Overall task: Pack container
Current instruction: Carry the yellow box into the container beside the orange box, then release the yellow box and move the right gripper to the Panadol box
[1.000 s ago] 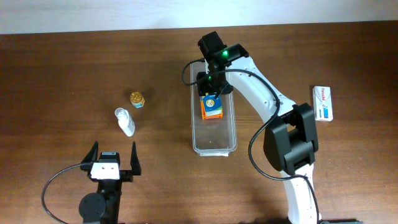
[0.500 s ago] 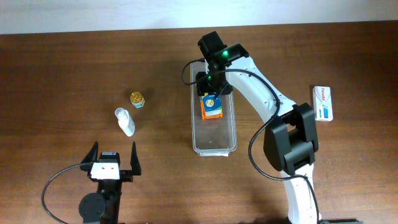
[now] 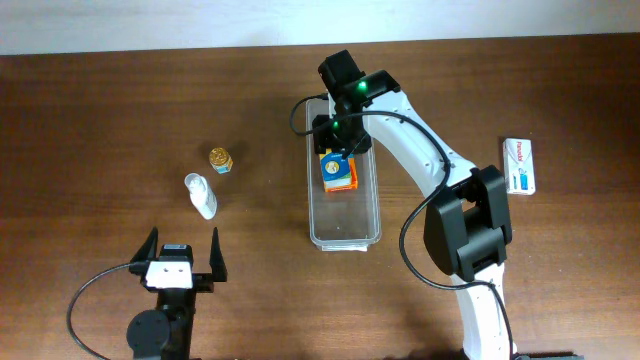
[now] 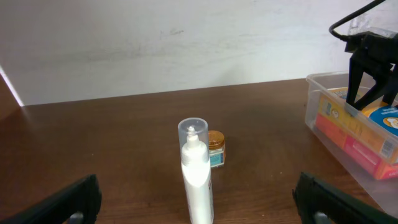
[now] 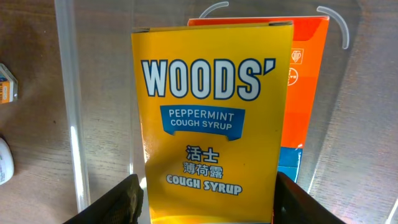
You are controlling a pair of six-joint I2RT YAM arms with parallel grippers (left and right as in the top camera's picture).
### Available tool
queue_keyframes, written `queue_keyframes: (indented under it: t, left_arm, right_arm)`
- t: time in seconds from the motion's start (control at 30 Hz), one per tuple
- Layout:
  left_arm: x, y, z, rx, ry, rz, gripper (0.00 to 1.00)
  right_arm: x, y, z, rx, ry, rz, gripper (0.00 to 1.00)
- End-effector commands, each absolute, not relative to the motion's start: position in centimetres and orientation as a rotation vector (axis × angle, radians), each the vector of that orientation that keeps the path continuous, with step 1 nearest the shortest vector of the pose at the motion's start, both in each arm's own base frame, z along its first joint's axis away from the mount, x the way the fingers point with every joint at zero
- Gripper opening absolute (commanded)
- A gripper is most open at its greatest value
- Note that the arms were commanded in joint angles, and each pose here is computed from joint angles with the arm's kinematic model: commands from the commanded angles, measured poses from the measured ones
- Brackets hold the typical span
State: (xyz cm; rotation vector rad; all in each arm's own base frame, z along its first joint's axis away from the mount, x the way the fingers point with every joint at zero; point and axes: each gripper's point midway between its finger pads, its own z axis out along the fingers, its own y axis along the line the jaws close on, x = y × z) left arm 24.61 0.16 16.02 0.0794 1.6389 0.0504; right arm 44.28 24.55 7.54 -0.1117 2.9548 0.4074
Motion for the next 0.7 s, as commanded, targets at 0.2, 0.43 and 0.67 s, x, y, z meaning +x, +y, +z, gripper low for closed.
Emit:
queue_keyframes:
  t: [0.2,0.43,0.67]
  left_arm:
    - [24.6,0.0,15.9,0.094,1.638,0.050,0.99]
    - [24.6,0.0,15.9,0.094,1.638,0.050,0.99]
    - [24.6,0.0,15.9,0.094,1.638,0.050,0.99]
  right_arm:
    - [45.5,24.5,10.1,-0.079,2.915,0.458,0.59]
    - [46.9,22.8,18.5,-0.094,2.782,0.368,0.64]
    - [46.1,13.8,27.0,0.020,2.688,0.152,0.73]
